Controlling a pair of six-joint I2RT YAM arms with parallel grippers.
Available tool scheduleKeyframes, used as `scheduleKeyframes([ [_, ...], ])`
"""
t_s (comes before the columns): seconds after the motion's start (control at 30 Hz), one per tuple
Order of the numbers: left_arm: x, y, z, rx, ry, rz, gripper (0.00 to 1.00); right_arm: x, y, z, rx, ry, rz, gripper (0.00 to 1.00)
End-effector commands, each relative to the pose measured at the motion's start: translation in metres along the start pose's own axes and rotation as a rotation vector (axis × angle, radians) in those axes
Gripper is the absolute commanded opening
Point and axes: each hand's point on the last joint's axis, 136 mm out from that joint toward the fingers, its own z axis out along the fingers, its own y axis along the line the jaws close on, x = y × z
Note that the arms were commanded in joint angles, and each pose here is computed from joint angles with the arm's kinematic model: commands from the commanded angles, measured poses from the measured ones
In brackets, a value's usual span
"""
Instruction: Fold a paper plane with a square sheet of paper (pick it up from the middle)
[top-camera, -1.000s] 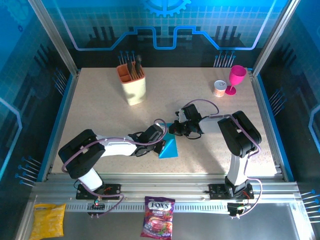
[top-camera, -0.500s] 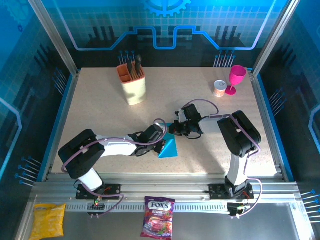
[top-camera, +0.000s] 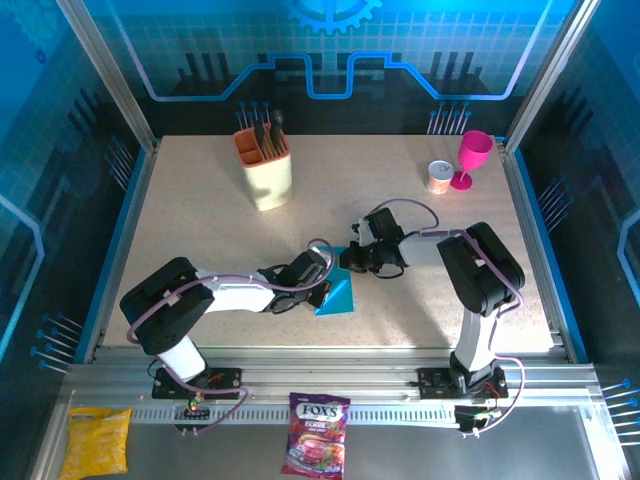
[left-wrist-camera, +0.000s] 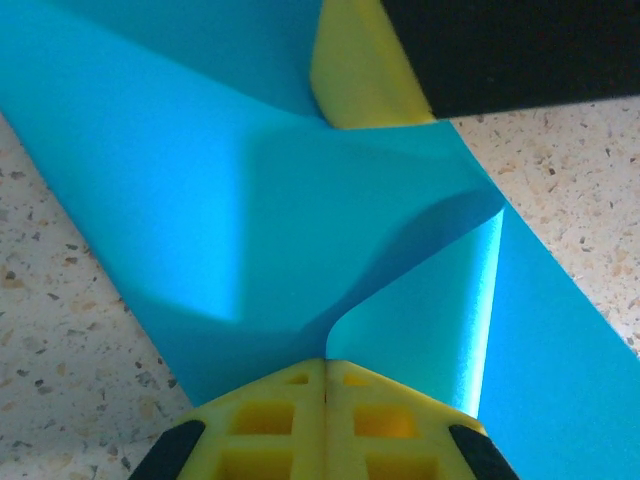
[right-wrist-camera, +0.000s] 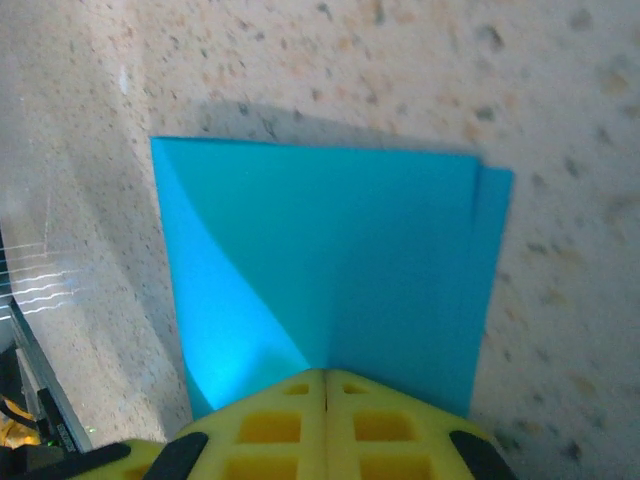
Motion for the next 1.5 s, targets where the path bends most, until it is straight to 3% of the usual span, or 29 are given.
scheduleKeyframes([
  [0.0, 0.015, 0.011, 0.005, -0.03, 0.034, -0.028, 0.0, -0.008, 0.016, -0.024, 0.014, -0.018, -0.009, 0.08],
  [0.23, 0.014, 0.01, 0.004, -0.025, 0.027, -0.034, 0.0, 0.002, 0.031, -0.042, -0.007, -0.049, -0.032, 0.07],
  [0.47, 0.013, 0.01, 0.0, -0.018, 0.014, -0.054, 0.0, 0.032, 0.031, -0.031, -0.006, -0.021, -0.033, 0.0],
  [0.67, 0.015, 0.01, -0.001, -0.018, 0.014, -0.058, 0.0, 0.048, 0.031, -0.016, -0.002, 0.005, -0.028, 0.0],
  [1.4, 0.012, 0.008, -0.005, -0.004, -0.002, -0.075, 0.0, 0.063, -0.001, 0.013, 0.049, 0.058, 0.014, 0.0],
  [1.47, 0.006, 0.006, -0.011, 0.001, -0.02, -0.083, 0.08, 0.066, -0.004, 0.014, 0.051, 0.063, 0.019, 0.0],
])
